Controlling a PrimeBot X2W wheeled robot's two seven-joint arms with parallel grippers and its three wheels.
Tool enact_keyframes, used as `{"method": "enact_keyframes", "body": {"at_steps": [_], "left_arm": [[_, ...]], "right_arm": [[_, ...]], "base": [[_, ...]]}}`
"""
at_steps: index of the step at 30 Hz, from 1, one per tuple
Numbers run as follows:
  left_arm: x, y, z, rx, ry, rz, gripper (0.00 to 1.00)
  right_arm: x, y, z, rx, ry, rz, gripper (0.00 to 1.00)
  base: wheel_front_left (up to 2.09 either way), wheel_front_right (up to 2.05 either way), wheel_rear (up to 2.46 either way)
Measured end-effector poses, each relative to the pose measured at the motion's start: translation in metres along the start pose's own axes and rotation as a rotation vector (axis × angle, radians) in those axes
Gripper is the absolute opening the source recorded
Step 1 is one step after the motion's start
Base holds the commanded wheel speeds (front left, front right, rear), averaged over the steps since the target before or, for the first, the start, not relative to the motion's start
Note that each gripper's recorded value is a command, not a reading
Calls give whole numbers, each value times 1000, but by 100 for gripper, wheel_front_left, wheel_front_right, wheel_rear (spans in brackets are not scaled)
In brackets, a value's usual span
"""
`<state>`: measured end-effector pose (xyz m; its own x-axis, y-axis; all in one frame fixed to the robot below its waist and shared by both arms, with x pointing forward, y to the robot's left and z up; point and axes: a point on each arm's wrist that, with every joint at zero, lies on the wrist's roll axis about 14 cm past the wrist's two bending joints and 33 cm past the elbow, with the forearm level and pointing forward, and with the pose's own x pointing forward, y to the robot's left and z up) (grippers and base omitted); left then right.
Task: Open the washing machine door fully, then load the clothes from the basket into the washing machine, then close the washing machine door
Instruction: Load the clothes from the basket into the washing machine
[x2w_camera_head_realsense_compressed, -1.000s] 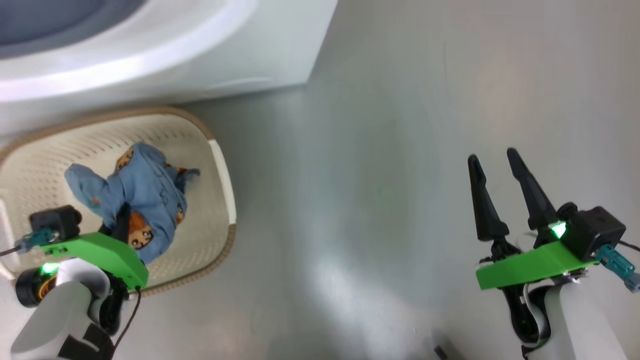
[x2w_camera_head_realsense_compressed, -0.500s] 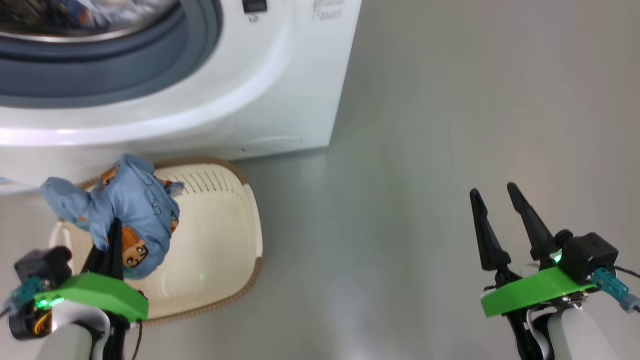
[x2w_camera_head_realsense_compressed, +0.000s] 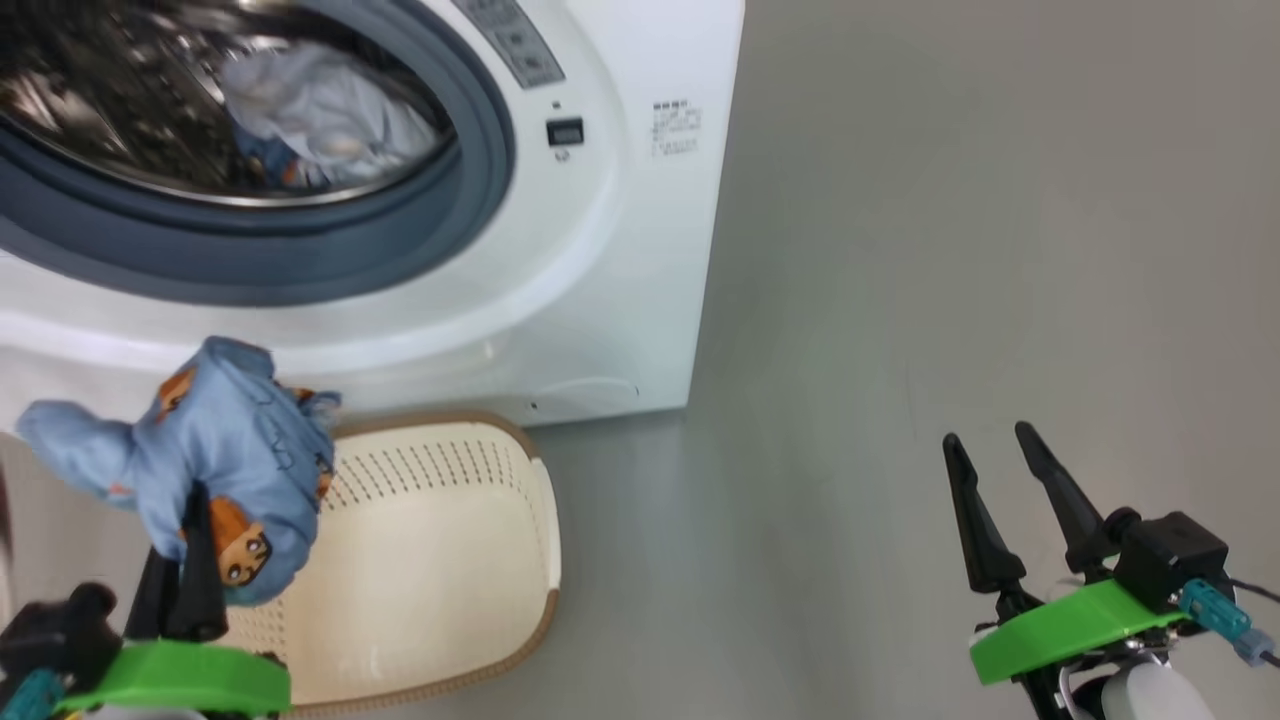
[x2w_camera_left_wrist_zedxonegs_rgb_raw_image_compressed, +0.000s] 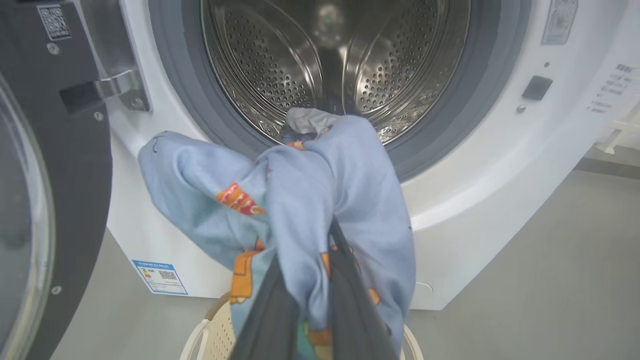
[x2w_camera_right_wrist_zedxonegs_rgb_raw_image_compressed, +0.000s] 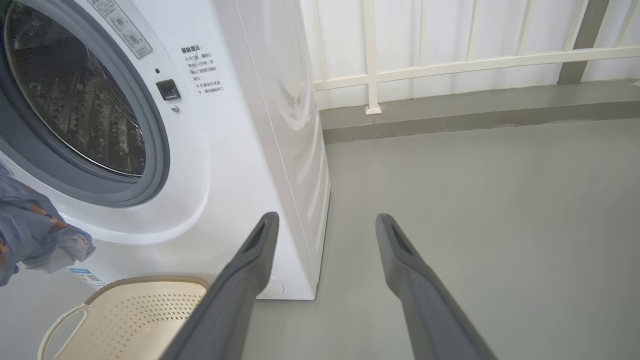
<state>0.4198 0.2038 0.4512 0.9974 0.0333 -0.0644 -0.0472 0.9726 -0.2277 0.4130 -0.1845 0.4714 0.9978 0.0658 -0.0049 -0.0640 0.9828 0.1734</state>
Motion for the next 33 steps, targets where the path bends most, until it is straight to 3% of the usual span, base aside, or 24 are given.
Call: {"method": "enact_keyframes", "body": {"at_steps": [15,33], "left_arm": [[-52,2,70,91,-209,19,0],[-75,-4,69,89,-208,13,0]], "right_arm": [[-28,5,27,-11,-68,5,100],[-40,9,40,-23,-107,17,100]], "base": [[0,0,0],[0,0,0]]}}
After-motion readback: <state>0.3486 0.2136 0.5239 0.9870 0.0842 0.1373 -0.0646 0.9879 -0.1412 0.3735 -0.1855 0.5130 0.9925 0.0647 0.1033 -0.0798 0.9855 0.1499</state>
